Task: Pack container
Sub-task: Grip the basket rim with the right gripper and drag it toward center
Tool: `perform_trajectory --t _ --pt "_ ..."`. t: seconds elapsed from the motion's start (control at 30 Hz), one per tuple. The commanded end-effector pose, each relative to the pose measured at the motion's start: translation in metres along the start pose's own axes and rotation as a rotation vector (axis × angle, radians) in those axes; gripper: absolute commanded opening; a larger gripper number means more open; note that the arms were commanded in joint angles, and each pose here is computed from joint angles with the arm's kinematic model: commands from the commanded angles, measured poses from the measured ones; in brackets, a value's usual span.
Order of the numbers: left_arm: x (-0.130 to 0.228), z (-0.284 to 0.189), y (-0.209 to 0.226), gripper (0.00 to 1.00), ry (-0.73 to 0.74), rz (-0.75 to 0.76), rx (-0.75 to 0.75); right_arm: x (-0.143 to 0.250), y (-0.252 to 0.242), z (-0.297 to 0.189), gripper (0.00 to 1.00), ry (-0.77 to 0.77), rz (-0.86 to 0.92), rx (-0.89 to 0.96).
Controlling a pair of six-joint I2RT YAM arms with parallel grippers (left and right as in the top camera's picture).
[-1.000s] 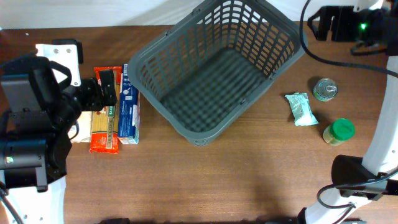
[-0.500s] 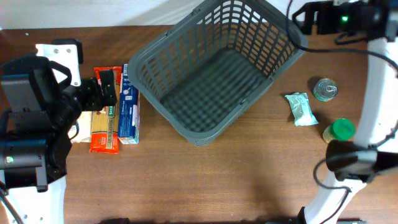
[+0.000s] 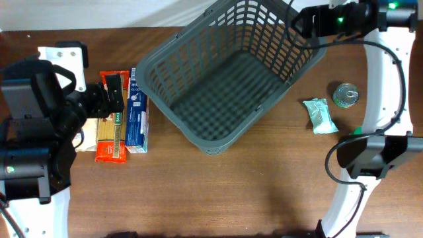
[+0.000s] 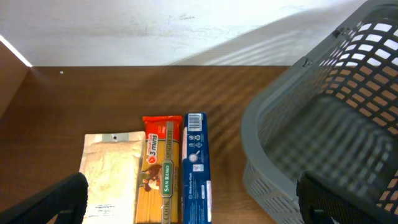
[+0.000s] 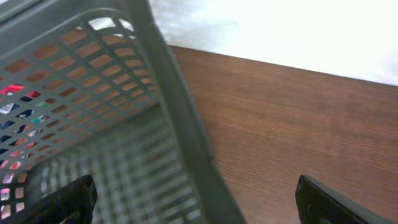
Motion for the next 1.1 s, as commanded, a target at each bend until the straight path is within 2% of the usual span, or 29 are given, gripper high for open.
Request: perform_trajectory --t 0.0,0.07,0.33,0.57,0.73,0.8,0.83,1.07 --pt "-0.004 -0.002 0.001 0.99 -0.012 0.011 -0.011 0.001 0.003 0.020 0.96 0.019 -0.022 -0.030" --pt "-0.004 -0.002 0.001 0.99 -0.012 0.011 -0.011 0.003 0.002 0.027 0.95 0.030 -0.019 -0.035" --pt "-0.004 -0.002 0.001 0.99 -0.012 0.011 -0.011 0.010 -0.002 0.040 0.80 0.065 -0.009 -0.025" --pt "-0.004 -0.002 0.001 0.99 -0.012 0.011 -0.011 0.014 -0.005 0.042 0.57 0.094 0.005 0.001" --pt "-0.004 -0.002 0.001 0.99 -0.012 0.011 -0.011 0.019 -0.006 0.041 0.46 0.126 0.014 0.014" --pt "-0.004 -0.002 0.001 0.99 -0.012 0.011 -0.011 0.022 -0.006 0.040 0.33 0.144 0.022 0.016" --pt "-0.004 -0.002 0.001 0.99 -0.012 0.011 -0.011 0.023 -0.005 0.040 0.29 0.154 0.026 0.013" --pt "-0.004 -0.002 0.001 0.99 -0.012 0.011 -0.011 0.033 -0.002 0.032 0.21 0.220 0.045 0.026"
Point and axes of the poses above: each gripper's point midway between its finger pads, its own z axis out along the fingers, its own y axis along the line the jaws close on, x = y × z, the point moved 8 cm from there along -z, back along the fingers, and after that the axes turned 9 degrees about -z, right-handed, at the moved point
